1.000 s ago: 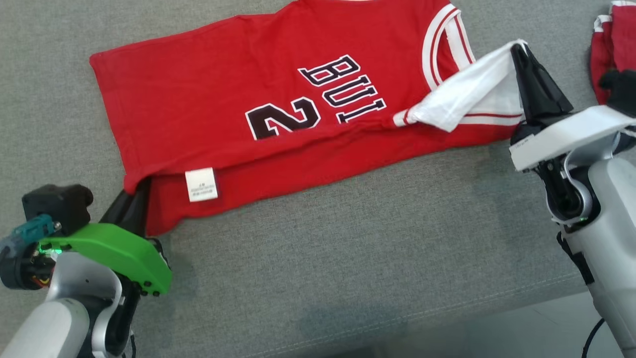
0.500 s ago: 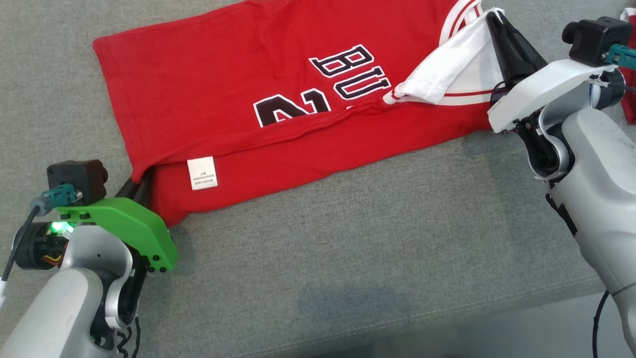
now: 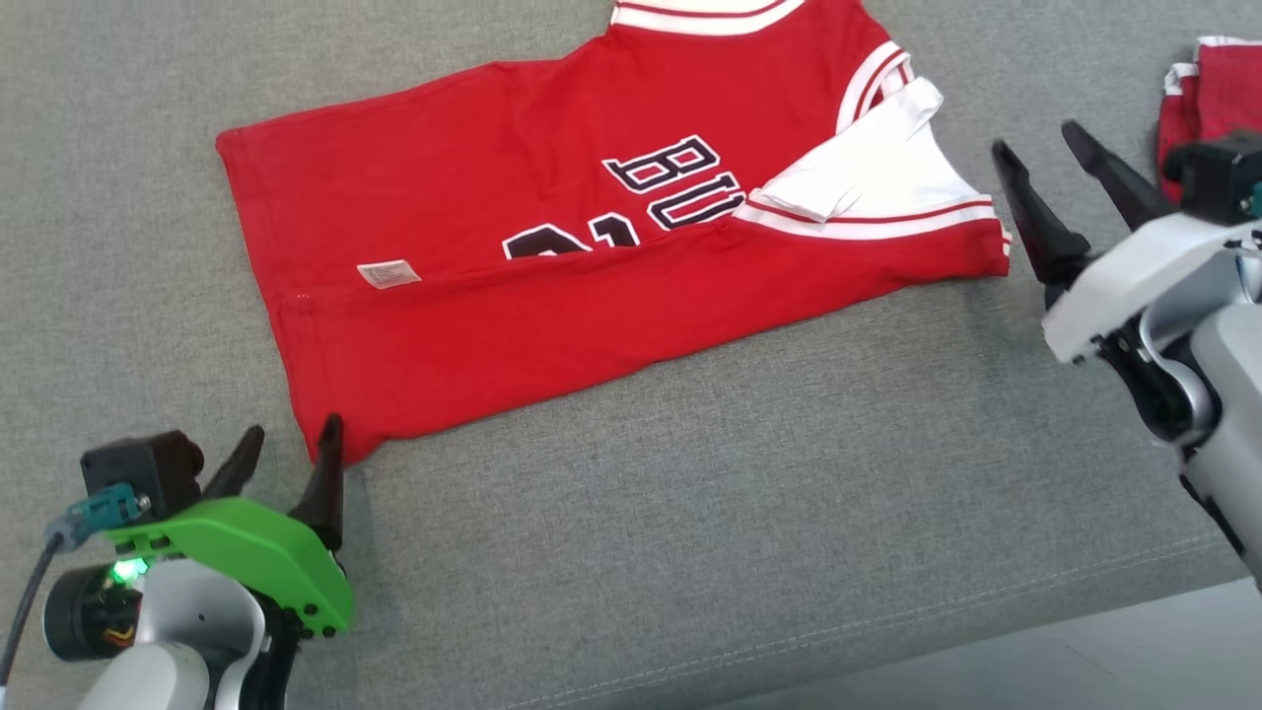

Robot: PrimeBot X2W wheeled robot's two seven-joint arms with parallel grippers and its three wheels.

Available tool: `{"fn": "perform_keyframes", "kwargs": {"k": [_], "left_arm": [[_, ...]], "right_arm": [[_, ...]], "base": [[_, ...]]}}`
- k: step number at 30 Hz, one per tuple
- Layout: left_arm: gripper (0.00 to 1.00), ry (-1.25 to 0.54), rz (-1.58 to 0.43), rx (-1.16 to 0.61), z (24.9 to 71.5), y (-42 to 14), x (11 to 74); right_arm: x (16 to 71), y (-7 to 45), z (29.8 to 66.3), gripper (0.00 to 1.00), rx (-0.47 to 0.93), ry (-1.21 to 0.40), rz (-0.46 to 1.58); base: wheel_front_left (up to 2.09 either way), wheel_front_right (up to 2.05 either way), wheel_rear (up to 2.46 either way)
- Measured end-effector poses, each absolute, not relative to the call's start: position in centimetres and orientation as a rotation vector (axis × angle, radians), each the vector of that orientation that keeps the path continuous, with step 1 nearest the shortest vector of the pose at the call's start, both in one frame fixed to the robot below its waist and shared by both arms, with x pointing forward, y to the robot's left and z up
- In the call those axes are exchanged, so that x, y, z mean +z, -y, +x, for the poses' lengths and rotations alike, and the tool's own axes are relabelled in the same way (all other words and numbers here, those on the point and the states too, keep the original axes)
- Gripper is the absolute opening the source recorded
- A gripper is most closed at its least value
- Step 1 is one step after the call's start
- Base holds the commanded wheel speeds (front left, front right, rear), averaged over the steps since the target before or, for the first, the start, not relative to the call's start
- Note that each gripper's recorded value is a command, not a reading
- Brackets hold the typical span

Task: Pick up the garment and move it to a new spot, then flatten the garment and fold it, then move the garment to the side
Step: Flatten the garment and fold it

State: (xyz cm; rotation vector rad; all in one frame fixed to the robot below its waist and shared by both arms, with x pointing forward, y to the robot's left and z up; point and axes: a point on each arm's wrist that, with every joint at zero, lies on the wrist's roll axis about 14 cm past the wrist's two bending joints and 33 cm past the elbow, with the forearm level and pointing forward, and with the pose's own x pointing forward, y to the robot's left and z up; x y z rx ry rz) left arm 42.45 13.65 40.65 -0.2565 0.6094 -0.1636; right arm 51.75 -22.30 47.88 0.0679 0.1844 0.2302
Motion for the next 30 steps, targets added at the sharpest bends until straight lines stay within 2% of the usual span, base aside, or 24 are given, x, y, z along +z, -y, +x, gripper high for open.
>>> {"fn": "perform_keyframes", "kwargs": {"k": [5, 16, 17, 18, 19, 20, 21, 26, 30], "left_arm": [[1.0, -0.645, -0.291, -0.164, 41.7, -13.1, 40.2], [1.0, -0.77, -0.235, -0.23, 42.3, -12.1, 36.6], [0.48, -0.774, -0.232, -0.233, 42.4, -12.1, 36.5], [0.19, -0.782, -0.232, -0.237, 42.4, -12.1, 36.3], [0.0, -0.792, -0.237, -0.246, 42.3, -12.0, 36.2], [0.0, -0.8, -0.233, -0.26, 42.2, -11.9, 36.1], [0.0, -0.811, -0.229, -0.275, 42.1, -11.8, 36.0], [0.0, -0.834, -0.245, -0.322, 41.2, -11.1, 36.4], [0.0, -0.852, -0.241, -0.368, 39.4, -11.2, 37.6]], "right_arm": [[46.0, 23.8, 49.6, 1.0, 0.224, -0.323, 0.017], [40.0, 21.8, 49.4, 1.0, 0.251, -0.563, 0.028], [39.5, 21.6, 49.4, 1.0, 0.253, -0.581, 0.03], [39.1, 21.3, 49.3, 1.0, 0.259, -0.598, 0.028], [38.9, 21.1, 49.3, 1.0, 0.265, -0.614, 0.025], [38.7, 20.9, 49.3, 0.45, 0.27, -0.63, 0.031], [38.7, 20.7, 49.2, 0.0, 0.275, -0.639, 0.041], [39.4, 20.1, 48.0, 0.0, 0.313, -0.684, 0.084], [41.5, 21.7, 46.0, 0.0, 0.324, -0.706, 0.091]], "base": [[0.0, 0.0, 0.0], [0.0, 0.0, 0.0], [0.0, 0.0, 0.0], [0.0, 0.0, 0.0], [0.0, 0.0, 0.0], [0.0, 0.0, 0.0], [0.0, 0.0, 0.0], [0.0, 0.0, 0.0], [0.0, 0.0, 0.0]]}}
